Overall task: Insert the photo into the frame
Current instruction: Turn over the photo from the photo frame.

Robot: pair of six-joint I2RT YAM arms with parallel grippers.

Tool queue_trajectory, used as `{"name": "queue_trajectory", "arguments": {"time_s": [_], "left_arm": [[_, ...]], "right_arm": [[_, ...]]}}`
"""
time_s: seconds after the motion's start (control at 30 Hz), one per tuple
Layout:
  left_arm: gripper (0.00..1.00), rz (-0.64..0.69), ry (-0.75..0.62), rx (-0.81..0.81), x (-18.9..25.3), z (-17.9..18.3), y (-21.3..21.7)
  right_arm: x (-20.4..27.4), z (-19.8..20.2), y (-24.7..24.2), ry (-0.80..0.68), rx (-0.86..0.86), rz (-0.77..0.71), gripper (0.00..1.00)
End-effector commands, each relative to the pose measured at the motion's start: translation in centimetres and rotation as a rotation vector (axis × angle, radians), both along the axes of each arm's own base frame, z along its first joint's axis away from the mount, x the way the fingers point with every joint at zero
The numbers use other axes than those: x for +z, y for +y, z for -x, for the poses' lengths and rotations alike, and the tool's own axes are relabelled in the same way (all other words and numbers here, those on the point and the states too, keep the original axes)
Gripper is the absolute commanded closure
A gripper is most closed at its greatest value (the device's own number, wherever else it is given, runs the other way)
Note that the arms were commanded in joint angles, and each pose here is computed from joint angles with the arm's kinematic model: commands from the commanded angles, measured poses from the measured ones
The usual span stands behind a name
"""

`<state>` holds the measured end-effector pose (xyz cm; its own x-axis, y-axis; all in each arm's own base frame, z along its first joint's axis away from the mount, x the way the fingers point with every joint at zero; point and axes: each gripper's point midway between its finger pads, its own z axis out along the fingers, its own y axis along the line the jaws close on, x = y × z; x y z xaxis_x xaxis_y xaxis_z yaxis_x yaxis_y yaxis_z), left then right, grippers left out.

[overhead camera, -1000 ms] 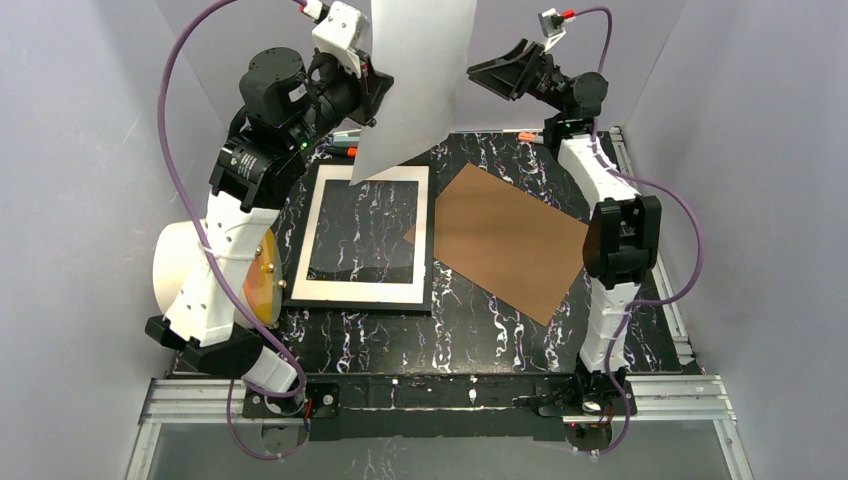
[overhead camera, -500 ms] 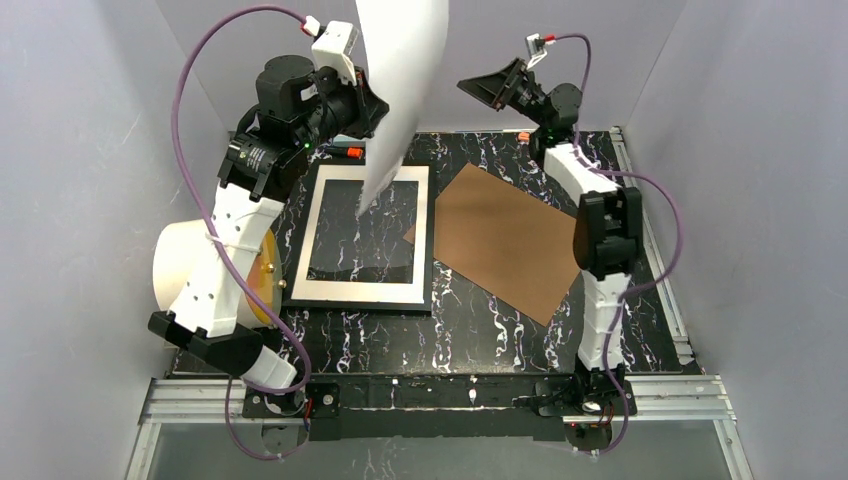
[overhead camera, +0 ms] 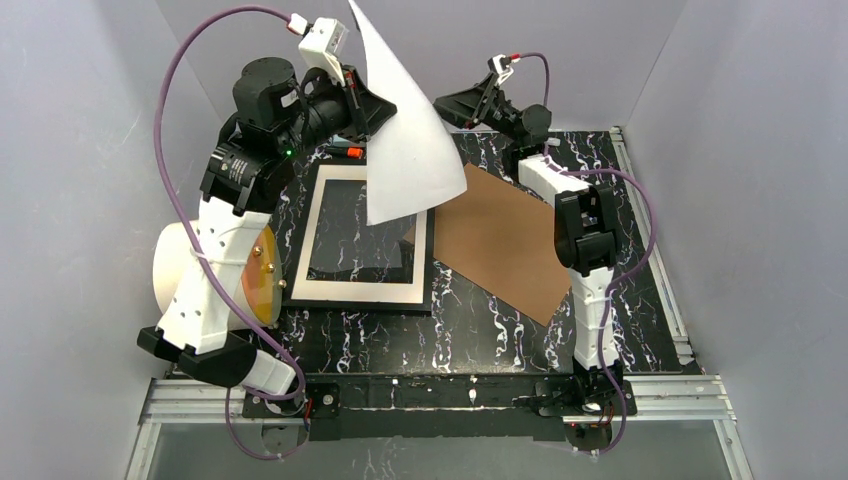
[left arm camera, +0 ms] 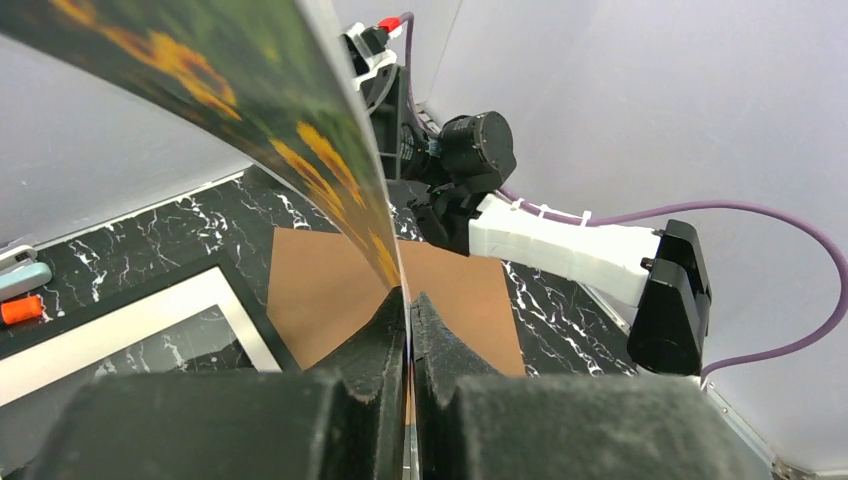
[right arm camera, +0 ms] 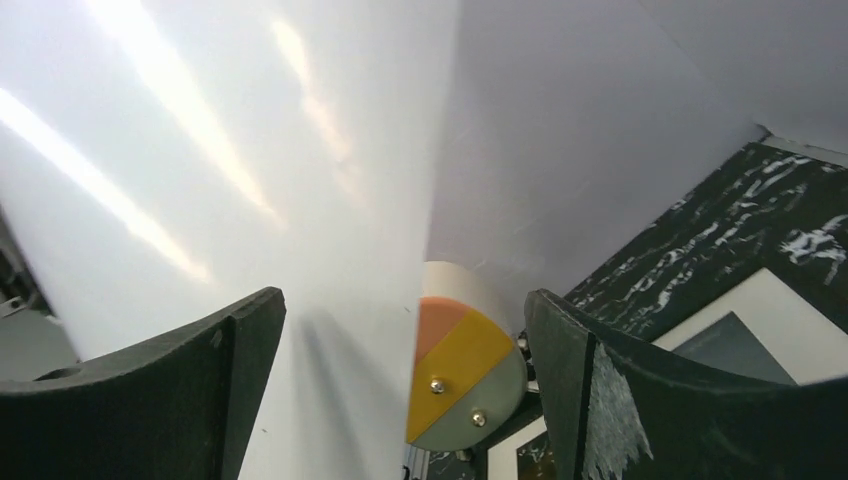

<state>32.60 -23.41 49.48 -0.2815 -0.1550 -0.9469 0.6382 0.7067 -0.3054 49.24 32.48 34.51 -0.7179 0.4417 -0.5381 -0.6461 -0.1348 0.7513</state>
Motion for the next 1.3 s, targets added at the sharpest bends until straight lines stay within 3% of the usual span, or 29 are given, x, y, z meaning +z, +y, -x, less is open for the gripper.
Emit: {"name": "queue_trajectory", "arguments": {"time_s": [0.0,0.33,0.67,0.9,1.1,1.27], "left_arm": [[1.0,0.034,-0.049,-0.005,2.1,1.1,0.6],[1.0,-0.053,0.003,0.191,0.2,-0.7,3.7],[1.0,-0.099,0.077,0.194,-2.4,-1.6,3.4],[1.0,-0.08,0.108,0.122,-3.0,-1.5,2.2],[1.0,0.007,0.116,-0.041,-1.7,-0.3,0.3],[1.0,0.075,0.092,-0.183,-0.3,1.2,-0.9]], "right_arm": [[6.0,4.3,-2.0,-0.103,0.082,-0.183,0.01],[8.5,7.2,-5.7,-0.075,0.137,-0.306,0.03],[8.7,7.9,-6.3,-0.083,0.145,-0.276,0.24],[7.2,8.5,-4.9,-0.119,0.168,-0.179,0.23],[5.7,9.0,-3.8,-0.18,0.213,-0.11,0.1],[5.2,8.7,-3.6,-0.167,0.203,-0.11,0.05]]}}
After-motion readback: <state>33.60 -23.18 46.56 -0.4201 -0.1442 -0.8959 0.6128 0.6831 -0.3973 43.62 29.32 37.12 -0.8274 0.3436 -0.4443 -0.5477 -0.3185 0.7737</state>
